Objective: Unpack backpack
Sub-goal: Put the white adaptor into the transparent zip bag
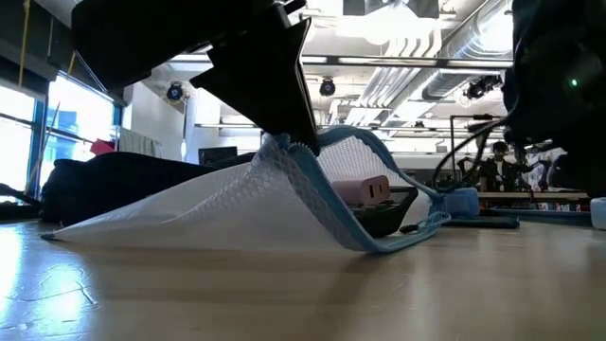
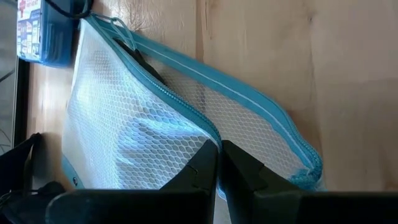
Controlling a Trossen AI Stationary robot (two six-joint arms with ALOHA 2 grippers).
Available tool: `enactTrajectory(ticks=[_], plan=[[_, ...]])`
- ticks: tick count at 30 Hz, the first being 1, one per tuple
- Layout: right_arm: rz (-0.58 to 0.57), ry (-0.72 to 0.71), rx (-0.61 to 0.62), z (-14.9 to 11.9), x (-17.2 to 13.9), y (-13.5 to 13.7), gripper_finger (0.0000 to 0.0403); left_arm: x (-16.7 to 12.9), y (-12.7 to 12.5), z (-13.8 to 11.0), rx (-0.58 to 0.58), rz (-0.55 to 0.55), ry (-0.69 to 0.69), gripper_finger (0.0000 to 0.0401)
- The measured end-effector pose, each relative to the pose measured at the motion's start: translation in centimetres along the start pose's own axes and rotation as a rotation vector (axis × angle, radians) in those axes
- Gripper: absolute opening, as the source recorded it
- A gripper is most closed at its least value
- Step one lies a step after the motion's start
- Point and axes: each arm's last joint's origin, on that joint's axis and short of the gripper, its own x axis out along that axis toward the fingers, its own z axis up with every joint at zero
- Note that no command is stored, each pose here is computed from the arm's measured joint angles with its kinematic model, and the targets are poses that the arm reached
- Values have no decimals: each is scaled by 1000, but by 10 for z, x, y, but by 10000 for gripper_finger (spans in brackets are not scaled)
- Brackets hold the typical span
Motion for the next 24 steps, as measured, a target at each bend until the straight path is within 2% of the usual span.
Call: enactTrajectory(ticks=[11, 14, 16, 19, 22, 24], plan=[[9, 59, -41, 0, -1, 4, 0, 0, 0, 0, -3, -1, -3, 0], [116, 65, -32, 0, -10, 14, 0, 0, 0, 0, -3, -1, -3, 0], [231, 7, -51, 1, -18, 26, 0, 0, 0, 0, -3, -1, -3, 0], [425, -146, -155, 3, -40, 45, 0, 0, 0, 1, -4, -2, -5, 0], [469, -234, -219, 1, -66, 48, 0, 0, 0, 1, -4, -2, -6, 0], [422, -208, -160, -3, -78, 40, 0, 0, 0, 1, -5, -2, -6, 0]])
